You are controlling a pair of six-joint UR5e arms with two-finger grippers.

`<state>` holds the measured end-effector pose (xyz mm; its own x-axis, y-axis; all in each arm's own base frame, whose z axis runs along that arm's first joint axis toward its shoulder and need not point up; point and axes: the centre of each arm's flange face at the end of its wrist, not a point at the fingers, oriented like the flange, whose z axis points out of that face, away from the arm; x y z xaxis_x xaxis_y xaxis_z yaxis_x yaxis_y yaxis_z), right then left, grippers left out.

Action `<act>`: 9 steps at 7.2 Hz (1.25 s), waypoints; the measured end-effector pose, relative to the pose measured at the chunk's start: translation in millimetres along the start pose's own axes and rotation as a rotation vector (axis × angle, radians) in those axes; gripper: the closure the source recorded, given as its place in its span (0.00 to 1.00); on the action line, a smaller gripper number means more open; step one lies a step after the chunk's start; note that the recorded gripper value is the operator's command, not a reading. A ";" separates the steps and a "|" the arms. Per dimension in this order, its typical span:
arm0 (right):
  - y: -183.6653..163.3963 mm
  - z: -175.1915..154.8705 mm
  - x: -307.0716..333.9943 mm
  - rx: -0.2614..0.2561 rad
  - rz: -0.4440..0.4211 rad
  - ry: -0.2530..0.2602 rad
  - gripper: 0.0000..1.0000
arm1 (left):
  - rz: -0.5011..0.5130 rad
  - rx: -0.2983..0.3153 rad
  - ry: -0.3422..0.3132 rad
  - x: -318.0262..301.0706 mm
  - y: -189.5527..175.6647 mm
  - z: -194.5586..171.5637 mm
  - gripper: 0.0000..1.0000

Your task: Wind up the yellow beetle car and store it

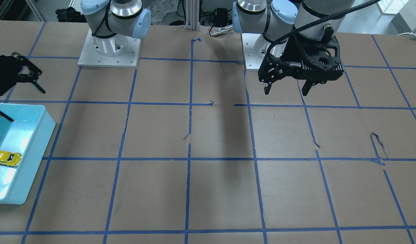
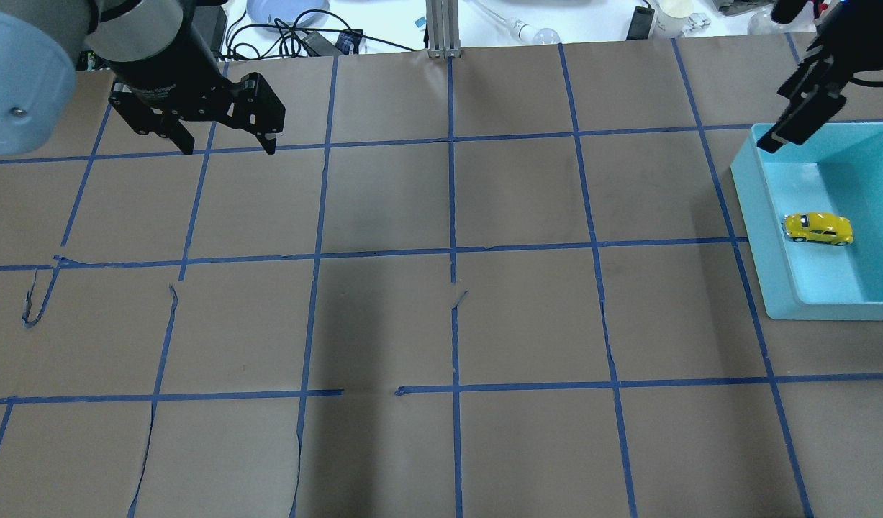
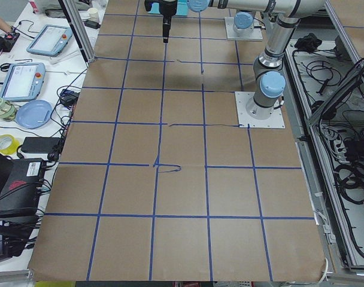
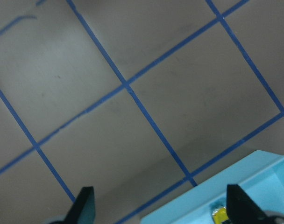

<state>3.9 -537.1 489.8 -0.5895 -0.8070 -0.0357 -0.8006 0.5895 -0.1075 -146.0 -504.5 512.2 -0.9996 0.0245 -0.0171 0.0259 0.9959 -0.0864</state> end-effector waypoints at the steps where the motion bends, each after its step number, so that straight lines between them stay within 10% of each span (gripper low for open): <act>1: -34.1 -0.8 -32.8 -0.004 0.117 -0.001 0.00 | 0.000 -0.001 0.000 -0.2 0.0 0.3 0.00; 5: -116.0 14.3 -115.7 -0.027 0.617 -0.003 0.00 | -0.001 0.010 0.000 -0.5 -1.3 -4.4 0.00; 9: -120.4 14.3 -108.3 -0.016 0.787 0.072 0.00 | 0.000 0.026 0.000 -0.2 -3.6 -4.6 0.00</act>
<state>165.7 -521.2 492.4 -0.9884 -0.1489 -0.0308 -0.1468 0.9871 -0.0634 -145.9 -507.7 517.1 -0.9995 0.0248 -0.0171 0.0266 0.9934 -0.1120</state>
